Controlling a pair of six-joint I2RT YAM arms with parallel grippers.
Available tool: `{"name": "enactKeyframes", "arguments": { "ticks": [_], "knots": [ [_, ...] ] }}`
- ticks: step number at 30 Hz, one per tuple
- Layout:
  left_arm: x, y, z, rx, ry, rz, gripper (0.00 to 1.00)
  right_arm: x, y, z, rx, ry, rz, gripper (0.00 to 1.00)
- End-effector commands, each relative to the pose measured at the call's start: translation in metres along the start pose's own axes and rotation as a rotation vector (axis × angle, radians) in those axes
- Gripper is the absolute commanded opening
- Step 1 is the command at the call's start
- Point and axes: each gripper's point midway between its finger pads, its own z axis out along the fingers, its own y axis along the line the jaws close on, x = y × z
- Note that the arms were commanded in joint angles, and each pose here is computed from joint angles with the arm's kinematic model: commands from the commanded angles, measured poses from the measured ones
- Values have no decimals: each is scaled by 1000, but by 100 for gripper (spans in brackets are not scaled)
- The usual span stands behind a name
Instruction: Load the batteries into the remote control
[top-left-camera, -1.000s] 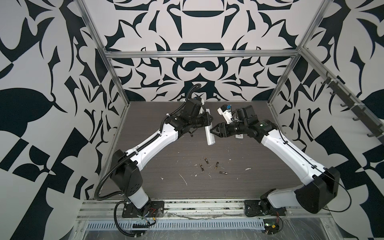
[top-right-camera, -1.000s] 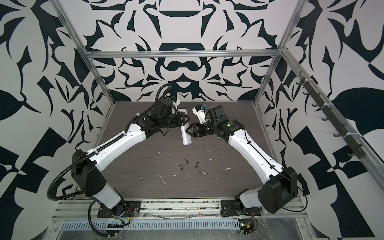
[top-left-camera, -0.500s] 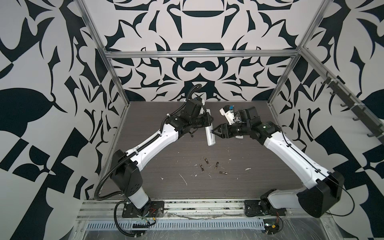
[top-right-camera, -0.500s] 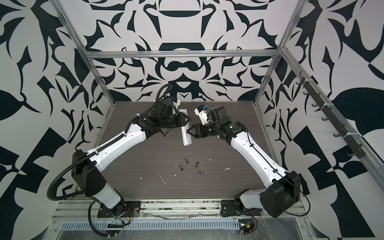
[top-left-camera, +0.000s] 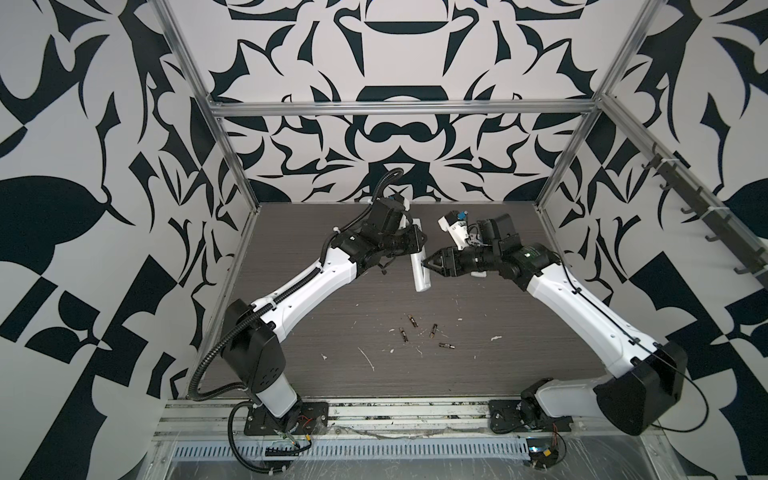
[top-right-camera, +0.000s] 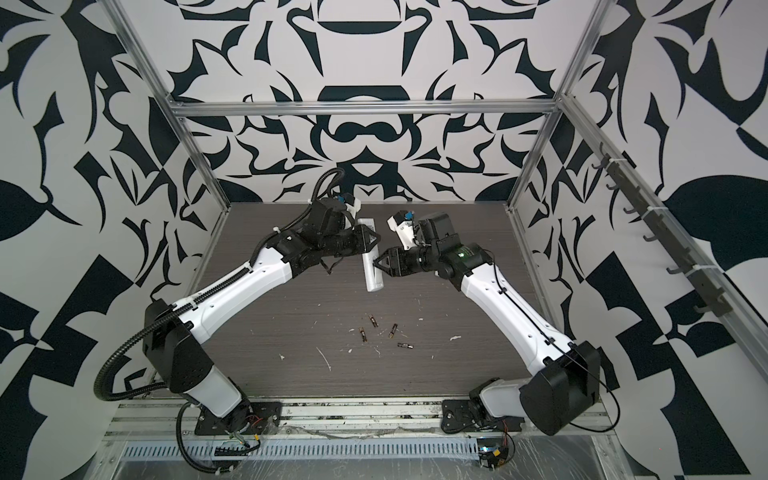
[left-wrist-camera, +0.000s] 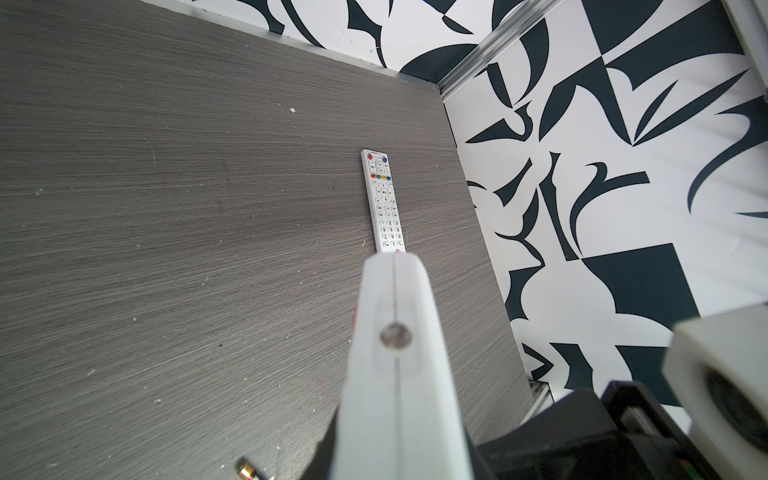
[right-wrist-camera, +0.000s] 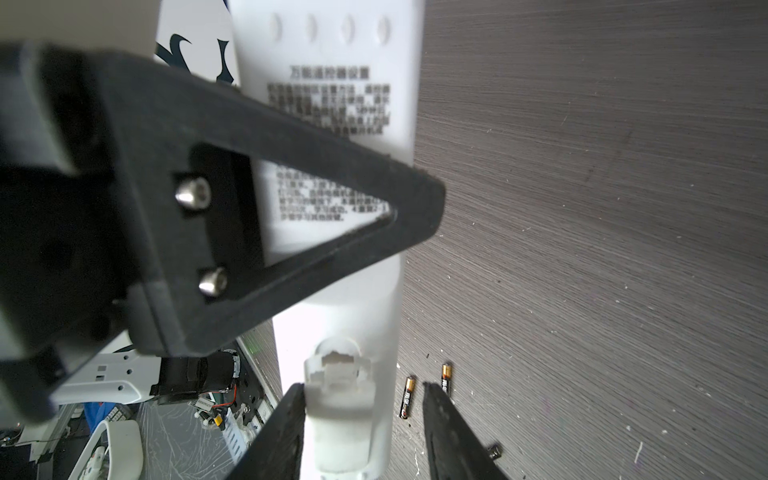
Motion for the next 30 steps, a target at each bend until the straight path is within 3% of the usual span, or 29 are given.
{"name": "enactKeyframes", "arguments": {
  "ticks": [1, 6, 30],
  "knots": [
    [-13, -25, -13, 75, -33, 12, 0, -2, -7, 0, 24, -12, 4, 49],
    [-13, -27, -14, 86, -36, 14, 0, -1, -7, -2, 27, -16, 2, 42],
    [-12, -36, -14, 118, -32, 22, 0, -1, -7, -2, 18, -21, -2, 33]
  ]
}}
